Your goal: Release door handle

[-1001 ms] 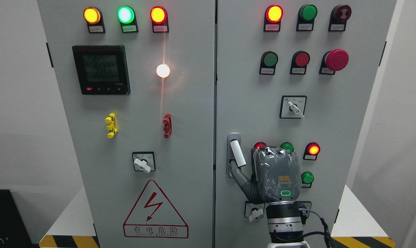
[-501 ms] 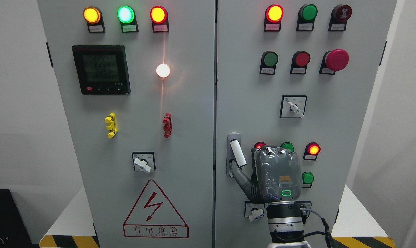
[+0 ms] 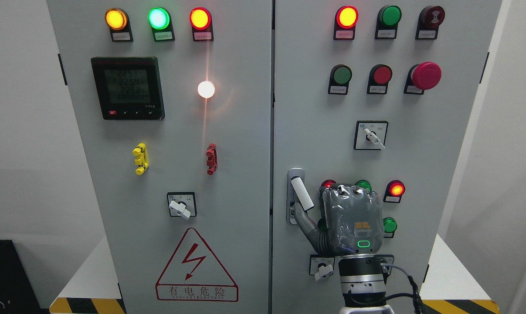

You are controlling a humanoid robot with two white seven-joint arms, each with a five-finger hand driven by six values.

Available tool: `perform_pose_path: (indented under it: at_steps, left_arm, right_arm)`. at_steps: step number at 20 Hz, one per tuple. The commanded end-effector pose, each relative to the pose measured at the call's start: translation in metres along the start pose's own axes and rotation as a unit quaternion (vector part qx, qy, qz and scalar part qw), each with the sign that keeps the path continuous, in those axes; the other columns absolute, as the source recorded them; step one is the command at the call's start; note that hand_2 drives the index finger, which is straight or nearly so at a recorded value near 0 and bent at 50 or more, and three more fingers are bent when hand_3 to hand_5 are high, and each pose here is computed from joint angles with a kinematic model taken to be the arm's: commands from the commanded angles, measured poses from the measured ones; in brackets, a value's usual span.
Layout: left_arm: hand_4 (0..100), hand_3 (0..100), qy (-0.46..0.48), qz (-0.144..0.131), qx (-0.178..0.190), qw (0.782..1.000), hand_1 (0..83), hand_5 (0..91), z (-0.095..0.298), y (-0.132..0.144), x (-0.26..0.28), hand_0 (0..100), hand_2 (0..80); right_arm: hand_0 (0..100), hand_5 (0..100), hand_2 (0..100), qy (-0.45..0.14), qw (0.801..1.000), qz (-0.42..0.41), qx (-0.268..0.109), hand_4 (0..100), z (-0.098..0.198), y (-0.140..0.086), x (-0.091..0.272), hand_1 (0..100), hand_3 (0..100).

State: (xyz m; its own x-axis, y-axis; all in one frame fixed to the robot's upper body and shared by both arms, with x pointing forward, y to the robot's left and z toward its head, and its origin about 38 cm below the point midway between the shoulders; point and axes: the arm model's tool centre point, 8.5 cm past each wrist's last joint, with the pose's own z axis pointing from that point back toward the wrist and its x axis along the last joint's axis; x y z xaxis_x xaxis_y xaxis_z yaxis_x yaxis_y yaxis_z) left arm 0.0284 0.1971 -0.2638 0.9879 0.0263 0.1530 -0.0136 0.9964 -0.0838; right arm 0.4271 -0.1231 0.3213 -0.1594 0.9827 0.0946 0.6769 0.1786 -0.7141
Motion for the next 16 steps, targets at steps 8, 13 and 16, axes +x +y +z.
perform_pose_path:
  at_steps: [8, 13, 16]
  left_arm:
    - [0, 0, 0.004, 0.001, 0.0, 1.0, 55.6, 0.0, 0.0007, -0.0001, -0.0059, 12, 0.0]
    - [0, 0, 0.004, 0.001, 0.0, 1.0, 55.6, 0.0, 0.0007, -0.0001, -0.0059, 12, 0.0]
    - [0, 0, 0.004, 0.001, 0.0, 1.0, 55.6, 0.0, 0.0007, -0.0001, -0.0059, 12, 0.0]
  right_arm:
    - [45, 100, 94, 0.004, 1.0, 0.0, -0.005, 100, -0.0004, -0.0032, -0.0023, 43, 100]
    - [45, 100, 94, 0.005, 1.0, 0.0, -0.005, 100, 0.0, -0.0034, -0.0029, 43, 100]
    - [45, 100, 94, 0.005, 1.0, 0.0, -0.007, 100, -0.0002, -0.0044, -0.0029, 43, 100]
